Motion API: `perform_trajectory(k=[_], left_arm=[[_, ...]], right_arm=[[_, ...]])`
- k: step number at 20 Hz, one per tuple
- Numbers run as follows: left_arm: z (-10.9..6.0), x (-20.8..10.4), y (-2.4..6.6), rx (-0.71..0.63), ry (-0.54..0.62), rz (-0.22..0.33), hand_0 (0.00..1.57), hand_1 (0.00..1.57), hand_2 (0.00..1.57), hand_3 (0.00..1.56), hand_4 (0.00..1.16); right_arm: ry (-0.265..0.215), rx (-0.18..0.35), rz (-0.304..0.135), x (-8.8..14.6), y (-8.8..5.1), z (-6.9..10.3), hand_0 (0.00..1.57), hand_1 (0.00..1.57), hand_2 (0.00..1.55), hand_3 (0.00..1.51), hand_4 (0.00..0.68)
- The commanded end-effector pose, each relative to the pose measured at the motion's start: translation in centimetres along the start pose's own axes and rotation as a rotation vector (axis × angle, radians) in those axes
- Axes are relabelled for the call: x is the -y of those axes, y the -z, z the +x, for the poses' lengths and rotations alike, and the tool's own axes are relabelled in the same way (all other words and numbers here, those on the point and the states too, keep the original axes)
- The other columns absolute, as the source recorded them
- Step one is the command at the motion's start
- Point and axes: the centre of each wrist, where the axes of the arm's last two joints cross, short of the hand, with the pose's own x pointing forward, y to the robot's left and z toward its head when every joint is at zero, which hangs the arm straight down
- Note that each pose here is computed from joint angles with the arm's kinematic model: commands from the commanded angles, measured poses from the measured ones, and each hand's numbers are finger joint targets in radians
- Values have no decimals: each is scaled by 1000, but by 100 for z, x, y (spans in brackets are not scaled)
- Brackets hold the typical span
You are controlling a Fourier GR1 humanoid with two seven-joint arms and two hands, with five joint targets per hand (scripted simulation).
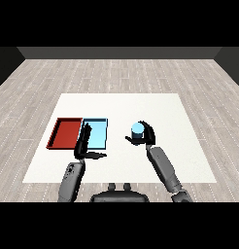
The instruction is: Pick the blue can and put it in the blue box
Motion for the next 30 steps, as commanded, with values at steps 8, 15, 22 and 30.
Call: perform_trajectory(k=[8, 15, 22, 30], left_arm=[[-93, 317, 204, -36, -76, -50, 0, 0, 0, 0, 0], [90, 707, 470, -14, -75, -94, 0, 0, 0, 0, 0], [-133, 943, 265, -54, -72, -129, 0, 0, 0, 0, 0], [-152, 1069, 287, -107, -95, -135, 0, 0, 0, 0, 0]], right_arm=[[11, 41, 40, -162, 87, 129, 1472, 1472, 1473, 1382, 560], [9, 66, 64, -181, 97, 159, 1445, 1445, 1473, 1391, 571], [42, 47, 99, -477, 239, 330, 1450, 1450, 1464, 1374, 550], [89, 72, 131, -491, 125, 228, 1423, 1423, 1460, 1374, 560]])
